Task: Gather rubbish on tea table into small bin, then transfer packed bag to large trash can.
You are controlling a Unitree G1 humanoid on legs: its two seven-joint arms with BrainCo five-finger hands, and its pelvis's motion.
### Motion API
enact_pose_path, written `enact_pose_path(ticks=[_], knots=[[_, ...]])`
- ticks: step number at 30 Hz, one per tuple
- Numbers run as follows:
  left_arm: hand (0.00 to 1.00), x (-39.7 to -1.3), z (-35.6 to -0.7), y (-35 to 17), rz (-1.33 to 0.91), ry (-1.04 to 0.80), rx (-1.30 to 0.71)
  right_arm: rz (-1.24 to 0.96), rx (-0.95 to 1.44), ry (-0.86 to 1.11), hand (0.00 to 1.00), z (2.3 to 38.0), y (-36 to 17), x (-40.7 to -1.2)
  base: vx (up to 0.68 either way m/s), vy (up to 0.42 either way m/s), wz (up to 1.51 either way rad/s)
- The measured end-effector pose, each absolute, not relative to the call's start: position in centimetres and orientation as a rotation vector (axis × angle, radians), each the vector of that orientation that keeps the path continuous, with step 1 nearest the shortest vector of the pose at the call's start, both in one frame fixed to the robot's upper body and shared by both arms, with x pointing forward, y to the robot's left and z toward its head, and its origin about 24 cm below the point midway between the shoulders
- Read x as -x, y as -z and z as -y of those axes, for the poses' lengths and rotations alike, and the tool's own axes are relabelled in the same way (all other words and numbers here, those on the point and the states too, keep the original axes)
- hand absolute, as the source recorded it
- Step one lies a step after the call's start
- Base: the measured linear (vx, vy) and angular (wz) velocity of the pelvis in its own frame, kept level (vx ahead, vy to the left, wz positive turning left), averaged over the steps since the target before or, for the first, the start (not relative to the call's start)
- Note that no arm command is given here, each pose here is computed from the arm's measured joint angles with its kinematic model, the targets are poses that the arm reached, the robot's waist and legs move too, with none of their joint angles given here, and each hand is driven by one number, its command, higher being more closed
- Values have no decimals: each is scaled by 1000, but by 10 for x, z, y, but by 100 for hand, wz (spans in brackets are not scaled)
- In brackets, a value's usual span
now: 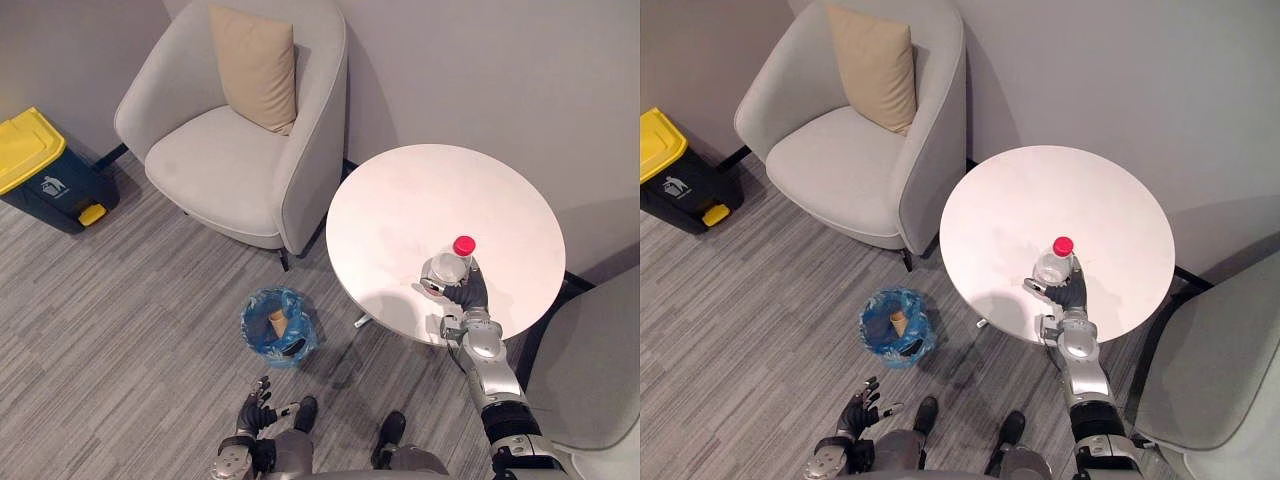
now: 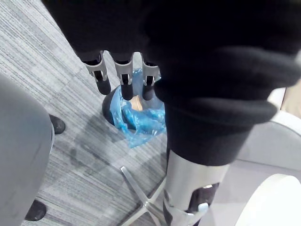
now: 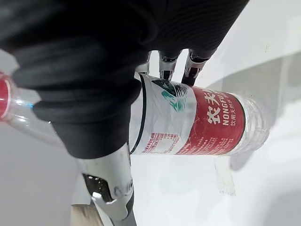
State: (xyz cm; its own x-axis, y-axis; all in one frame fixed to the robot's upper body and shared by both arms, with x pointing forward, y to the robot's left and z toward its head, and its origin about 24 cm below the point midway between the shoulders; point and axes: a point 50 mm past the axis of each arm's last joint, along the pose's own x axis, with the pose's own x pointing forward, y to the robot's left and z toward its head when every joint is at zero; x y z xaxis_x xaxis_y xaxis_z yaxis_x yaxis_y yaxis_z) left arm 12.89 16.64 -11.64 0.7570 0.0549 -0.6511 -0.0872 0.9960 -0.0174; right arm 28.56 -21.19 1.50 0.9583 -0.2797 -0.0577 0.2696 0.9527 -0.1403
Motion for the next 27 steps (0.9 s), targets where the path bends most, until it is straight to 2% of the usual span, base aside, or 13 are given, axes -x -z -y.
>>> enact_pose_path(ticks=[16,27], knots=[[0,-132,-165,113,-682,-88,85,-45,42,366,100,227,-32,-306,-7,3,3],[0,-135,-164,110,-664,-80,82,160,94,297,100,220,-66,-279,3,3,-9]])
